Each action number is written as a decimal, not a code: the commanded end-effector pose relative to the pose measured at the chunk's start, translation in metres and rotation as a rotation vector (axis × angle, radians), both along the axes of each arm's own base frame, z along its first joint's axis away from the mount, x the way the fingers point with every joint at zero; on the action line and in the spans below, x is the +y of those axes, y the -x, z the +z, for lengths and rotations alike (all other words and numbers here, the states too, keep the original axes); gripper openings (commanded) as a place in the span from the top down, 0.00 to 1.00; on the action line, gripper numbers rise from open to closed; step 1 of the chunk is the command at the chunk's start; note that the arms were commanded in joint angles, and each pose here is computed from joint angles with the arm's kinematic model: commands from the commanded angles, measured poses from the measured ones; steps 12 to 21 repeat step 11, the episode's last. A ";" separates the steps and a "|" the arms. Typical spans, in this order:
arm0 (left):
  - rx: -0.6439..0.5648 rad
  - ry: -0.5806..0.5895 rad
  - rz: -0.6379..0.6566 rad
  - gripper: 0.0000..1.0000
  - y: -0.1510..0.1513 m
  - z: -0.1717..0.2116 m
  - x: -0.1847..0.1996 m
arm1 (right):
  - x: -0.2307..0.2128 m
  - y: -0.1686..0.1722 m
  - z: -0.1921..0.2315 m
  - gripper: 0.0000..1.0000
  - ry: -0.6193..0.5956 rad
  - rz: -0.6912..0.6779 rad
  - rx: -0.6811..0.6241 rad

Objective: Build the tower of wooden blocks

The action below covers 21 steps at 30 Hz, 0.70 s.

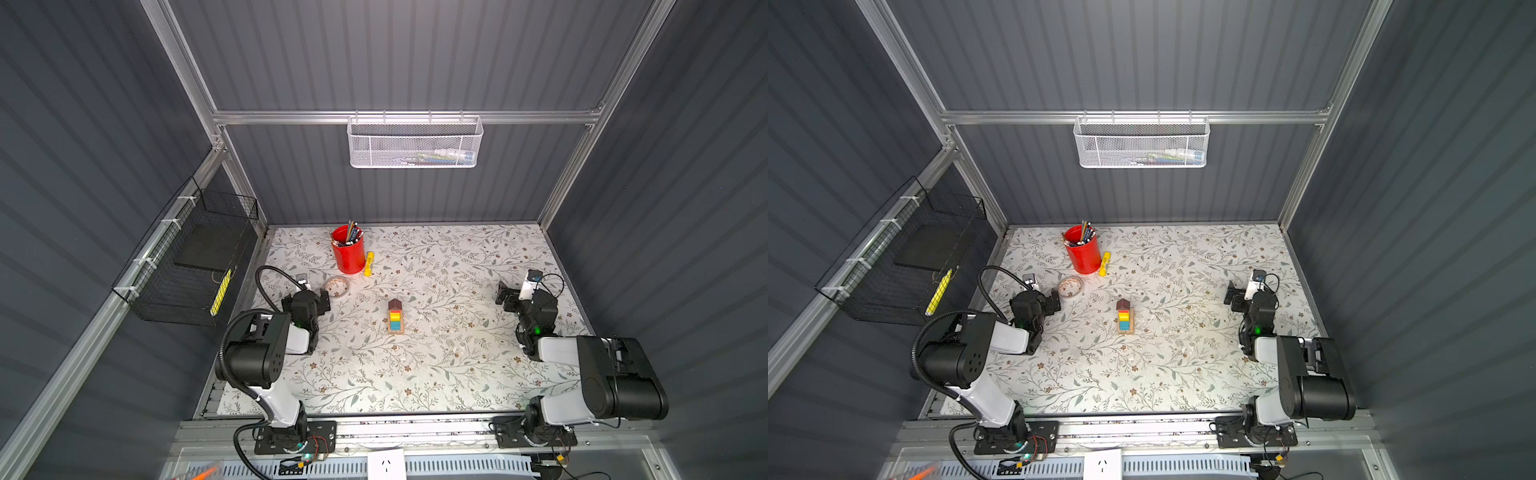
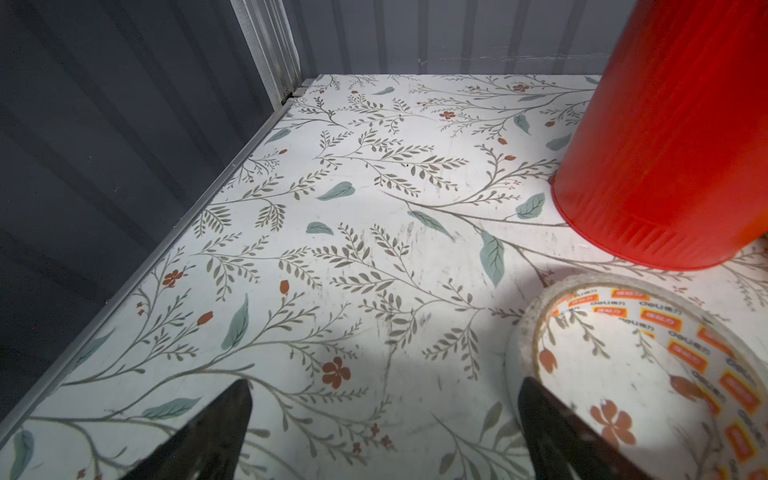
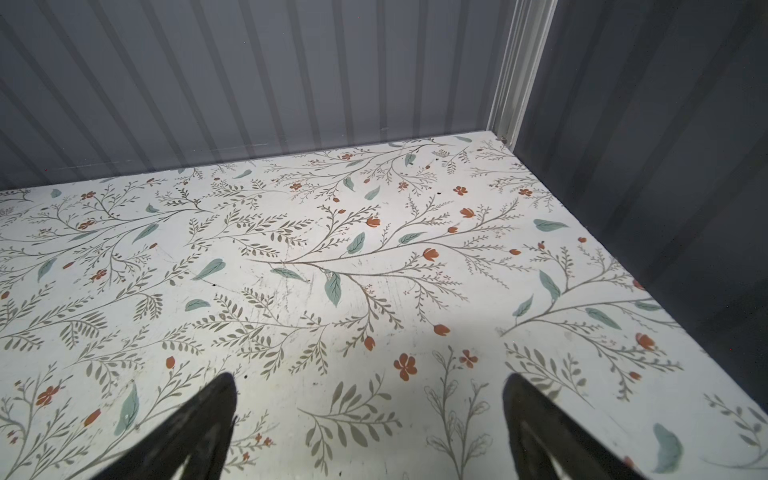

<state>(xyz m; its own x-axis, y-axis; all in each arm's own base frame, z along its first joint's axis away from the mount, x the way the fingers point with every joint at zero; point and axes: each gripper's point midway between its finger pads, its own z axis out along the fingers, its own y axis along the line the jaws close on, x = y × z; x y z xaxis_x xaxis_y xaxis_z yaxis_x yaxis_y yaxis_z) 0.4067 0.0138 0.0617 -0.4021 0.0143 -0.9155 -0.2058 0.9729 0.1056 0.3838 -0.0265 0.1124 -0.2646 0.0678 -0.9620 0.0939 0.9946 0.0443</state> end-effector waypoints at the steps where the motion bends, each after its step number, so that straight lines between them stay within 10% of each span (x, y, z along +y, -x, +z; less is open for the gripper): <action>1: -0.021 -0.007 0.010 0.00 -0.004 0.006 0.001 | 0.001 -0.002 0.007 0.01 -0.003 0.006 -0.028; 21: -0.010 0.008 -0.049 0.00 -0.007 0.004 -0.006 | 0.001 -0.002 0.008 0.01 -0.002 0.006 -0.029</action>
